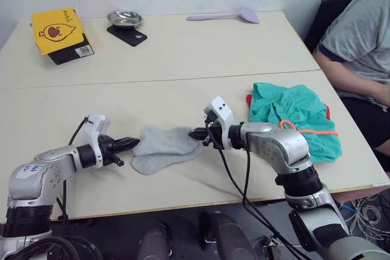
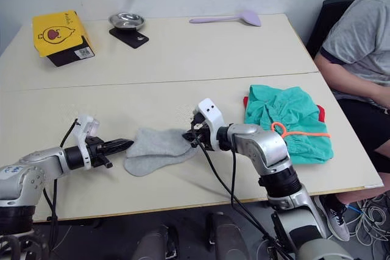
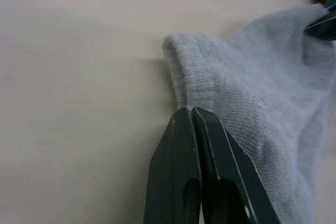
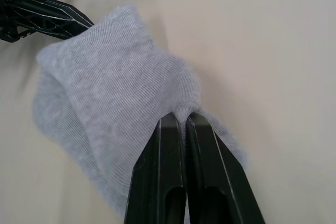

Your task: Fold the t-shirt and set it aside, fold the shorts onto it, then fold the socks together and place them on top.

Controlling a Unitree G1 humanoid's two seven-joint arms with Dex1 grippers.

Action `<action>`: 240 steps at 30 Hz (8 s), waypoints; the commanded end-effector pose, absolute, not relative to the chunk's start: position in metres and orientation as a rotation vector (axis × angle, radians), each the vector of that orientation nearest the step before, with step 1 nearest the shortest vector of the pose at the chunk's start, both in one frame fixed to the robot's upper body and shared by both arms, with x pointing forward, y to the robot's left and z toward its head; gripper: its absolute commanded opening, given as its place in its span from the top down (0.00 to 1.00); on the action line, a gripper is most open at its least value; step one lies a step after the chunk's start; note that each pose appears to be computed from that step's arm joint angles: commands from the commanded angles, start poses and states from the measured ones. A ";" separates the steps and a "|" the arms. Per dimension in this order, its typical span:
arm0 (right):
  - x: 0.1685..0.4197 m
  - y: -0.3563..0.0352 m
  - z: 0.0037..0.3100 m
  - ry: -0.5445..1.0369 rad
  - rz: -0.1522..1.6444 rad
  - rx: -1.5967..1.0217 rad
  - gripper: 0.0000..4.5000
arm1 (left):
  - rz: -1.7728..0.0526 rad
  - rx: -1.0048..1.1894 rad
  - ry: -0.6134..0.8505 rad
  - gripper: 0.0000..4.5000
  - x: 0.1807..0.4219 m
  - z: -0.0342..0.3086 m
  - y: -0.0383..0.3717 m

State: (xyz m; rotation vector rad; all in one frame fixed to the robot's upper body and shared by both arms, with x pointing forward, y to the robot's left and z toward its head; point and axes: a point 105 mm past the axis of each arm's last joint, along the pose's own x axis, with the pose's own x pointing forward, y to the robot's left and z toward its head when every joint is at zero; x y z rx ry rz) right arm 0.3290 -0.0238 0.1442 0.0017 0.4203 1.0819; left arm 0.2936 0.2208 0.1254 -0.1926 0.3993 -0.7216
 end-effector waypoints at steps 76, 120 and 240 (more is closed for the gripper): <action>0.318 -0.023 0.094 -0.060 1.219 -0.409 1.00 | -0.662 0.115 0.245 1.00 0.272 0.083 0.176; 0.298 -0.030 0.101 0.734 1.006 0.420 0.53 | -1.076 0.361 0.127 1.00 0.294 0.094 0.153; 0.333 -0.038 0.143 0.011 1.161 -0.205 0.93 | -1.076 0.137 0.062 1.00 0.332 0.168 0.105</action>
